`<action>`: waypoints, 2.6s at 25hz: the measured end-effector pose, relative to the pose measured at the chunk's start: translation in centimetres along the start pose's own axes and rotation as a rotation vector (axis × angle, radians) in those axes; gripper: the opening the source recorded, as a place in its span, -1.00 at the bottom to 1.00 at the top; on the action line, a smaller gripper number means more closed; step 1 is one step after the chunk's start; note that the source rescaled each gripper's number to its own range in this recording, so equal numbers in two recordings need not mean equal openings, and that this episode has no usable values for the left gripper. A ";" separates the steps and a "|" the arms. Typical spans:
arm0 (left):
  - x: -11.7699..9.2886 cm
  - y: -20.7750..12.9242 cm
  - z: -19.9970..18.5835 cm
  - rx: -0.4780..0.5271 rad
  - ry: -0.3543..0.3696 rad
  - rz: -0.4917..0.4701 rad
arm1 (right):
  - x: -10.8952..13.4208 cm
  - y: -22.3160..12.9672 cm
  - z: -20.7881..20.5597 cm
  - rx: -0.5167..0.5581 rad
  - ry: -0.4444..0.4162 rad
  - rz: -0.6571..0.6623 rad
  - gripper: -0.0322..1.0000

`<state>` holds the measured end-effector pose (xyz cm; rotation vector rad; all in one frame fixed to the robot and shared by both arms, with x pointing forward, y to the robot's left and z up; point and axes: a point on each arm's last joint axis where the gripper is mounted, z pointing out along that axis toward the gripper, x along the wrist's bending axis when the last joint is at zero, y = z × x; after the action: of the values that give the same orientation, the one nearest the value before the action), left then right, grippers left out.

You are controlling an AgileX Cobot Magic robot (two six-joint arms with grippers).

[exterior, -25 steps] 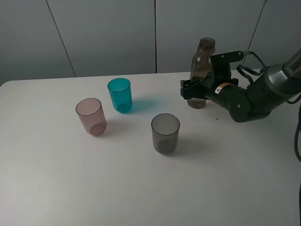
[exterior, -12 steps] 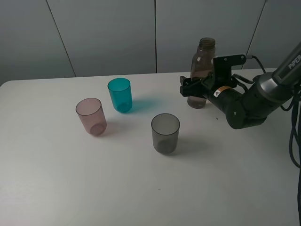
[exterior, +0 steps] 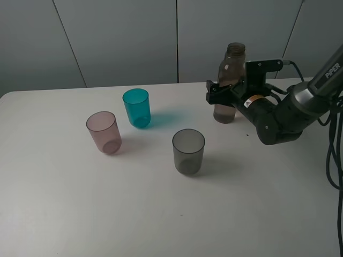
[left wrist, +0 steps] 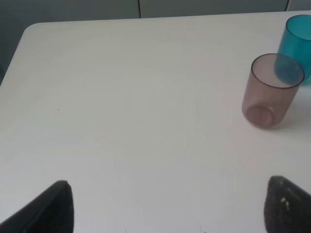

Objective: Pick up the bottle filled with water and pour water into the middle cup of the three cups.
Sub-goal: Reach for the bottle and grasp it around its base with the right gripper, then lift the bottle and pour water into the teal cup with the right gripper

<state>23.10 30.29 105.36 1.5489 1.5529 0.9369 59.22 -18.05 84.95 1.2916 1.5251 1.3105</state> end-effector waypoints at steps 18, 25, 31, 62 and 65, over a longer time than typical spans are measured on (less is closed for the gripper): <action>0.0 0.0 0.0 0.000 0.000 0.000 | 0.0 -0.9 0.1 -0.024 0.015 0.007 0.97; 0.0 0.0 0.0 0.000 0.000 0.000 | -0.1 -0.8 0.1 -0.029 0.015 0.007 -0.88; 0.0 0.0 0.0 0.000 0.000 0.000 | -0.1 -0.9 0.1 -0.025 0.017 0.006 -0.89; 0.0 0.0 0.0 0.000 0.000 0.000 | 11.1 7.5 3.5 0.034 0.025 -0.431 -0.92; 0.0 0.0 0.0 0.000 0.000 0.000 | 11.1 7.2 3.9 0.049 0.017 -0.439 -0.92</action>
<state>23.10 30.29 105.36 1.5489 1.5529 0.9369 61.98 -6.50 92.06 0.9042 1.7392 1.0072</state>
